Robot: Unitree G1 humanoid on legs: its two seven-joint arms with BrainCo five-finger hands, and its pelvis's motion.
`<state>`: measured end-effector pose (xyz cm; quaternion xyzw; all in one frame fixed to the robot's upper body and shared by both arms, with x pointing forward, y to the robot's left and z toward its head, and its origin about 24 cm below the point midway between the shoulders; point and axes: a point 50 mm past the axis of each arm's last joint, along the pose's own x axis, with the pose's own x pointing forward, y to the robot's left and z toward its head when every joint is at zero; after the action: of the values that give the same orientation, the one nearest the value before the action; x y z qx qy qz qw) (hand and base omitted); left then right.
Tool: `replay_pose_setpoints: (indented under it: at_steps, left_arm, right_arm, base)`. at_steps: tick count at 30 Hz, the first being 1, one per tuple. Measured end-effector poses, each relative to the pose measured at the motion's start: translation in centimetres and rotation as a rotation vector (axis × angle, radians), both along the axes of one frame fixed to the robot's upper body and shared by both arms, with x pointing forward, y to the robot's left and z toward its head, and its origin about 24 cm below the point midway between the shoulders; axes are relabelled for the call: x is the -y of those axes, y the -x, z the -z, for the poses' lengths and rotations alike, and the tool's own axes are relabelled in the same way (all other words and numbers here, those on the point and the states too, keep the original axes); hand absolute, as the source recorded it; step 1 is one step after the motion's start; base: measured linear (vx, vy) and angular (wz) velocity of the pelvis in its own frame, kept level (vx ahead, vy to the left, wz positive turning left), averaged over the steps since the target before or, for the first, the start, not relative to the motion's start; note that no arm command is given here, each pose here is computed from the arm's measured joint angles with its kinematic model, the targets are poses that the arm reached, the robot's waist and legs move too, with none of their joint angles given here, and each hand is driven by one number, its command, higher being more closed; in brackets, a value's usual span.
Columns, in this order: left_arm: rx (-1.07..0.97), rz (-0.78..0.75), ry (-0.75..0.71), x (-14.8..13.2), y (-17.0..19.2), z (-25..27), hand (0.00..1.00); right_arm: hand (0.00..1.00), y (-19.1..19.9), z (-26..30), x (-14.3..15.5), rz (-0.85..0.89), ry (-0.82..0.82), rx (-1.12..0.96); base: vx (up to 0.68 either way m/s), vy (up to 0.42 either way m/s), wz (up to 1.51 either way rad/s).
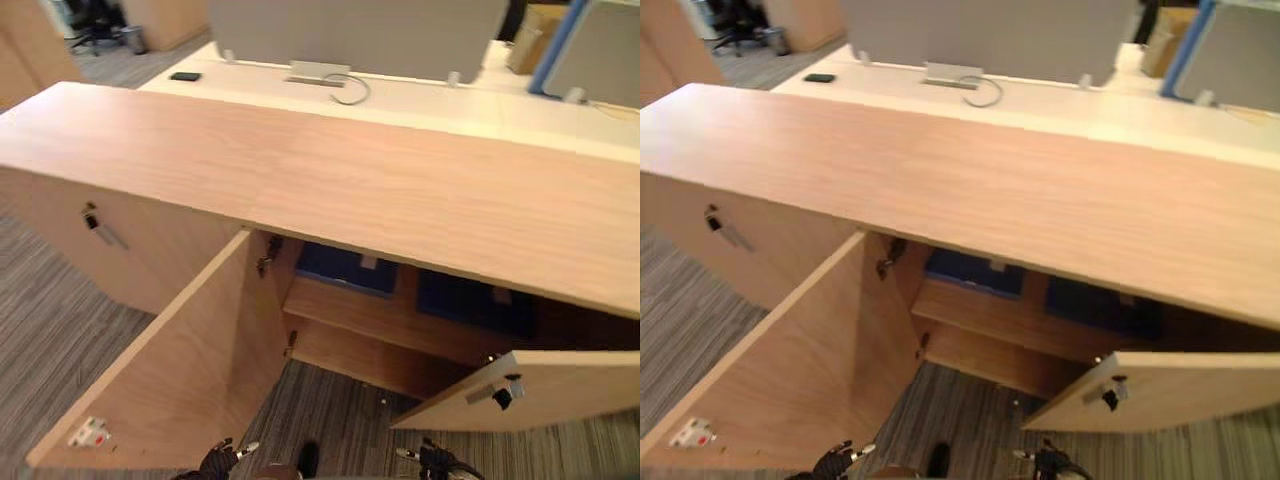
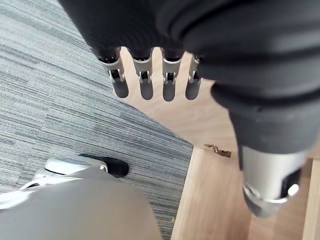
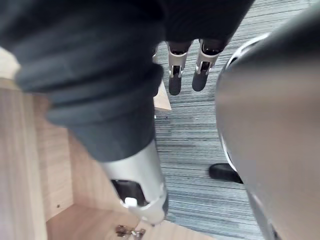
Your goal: Walk over to the cabinet, pick up the folder, carry it to the office cabinet, place the folder inside the office cabinet, then close the office cabinet door
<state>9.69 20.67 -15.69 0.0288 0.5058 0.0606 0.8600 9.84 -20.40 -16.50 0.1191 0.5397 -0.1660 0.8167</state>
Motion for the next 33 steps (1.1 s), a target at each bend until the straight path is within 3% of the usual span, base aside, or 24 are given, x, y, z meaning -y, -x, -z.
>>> replay_pose_setpoints:
  at_steps: [3, 10, 24, 33]
  left_arm:
    - [0.048, -0.061, -0.032, -1.5, -0.7, -0.6, 0.00]
    - [0.076, -0.197, 0.047, 0.4, -1.0, -0.3, 0.00]
    - [0.050, -0.256, 0.038, -0.4, 0.0, 0.0, 0.00]
    - [0.135, -0.264, 0.026, -0.8, -1.6, -0.9, 0.00]
  right_arm:
    - [0.00, 0.7, 0.3, -1.7, 0.029, -0.048, 0.001]
    - [0.00, 1.5, 0.4, -1.7, 0.102, -0.055, 0.004]
    - [0.00, 2.3, 0.6, -2.5, 0.154, -0.078, 0.004]
    - [0.00, 1.3, 0.2, -2.0, 0.114, -0.046, 0.048]
  base:
    - [-0.03, -0.290, 0.82]
    - [0.08, -0.161, 0.52]
    - [0.08, -0.017, 0.27]
    - [-0.08, 0.064, 0.65]
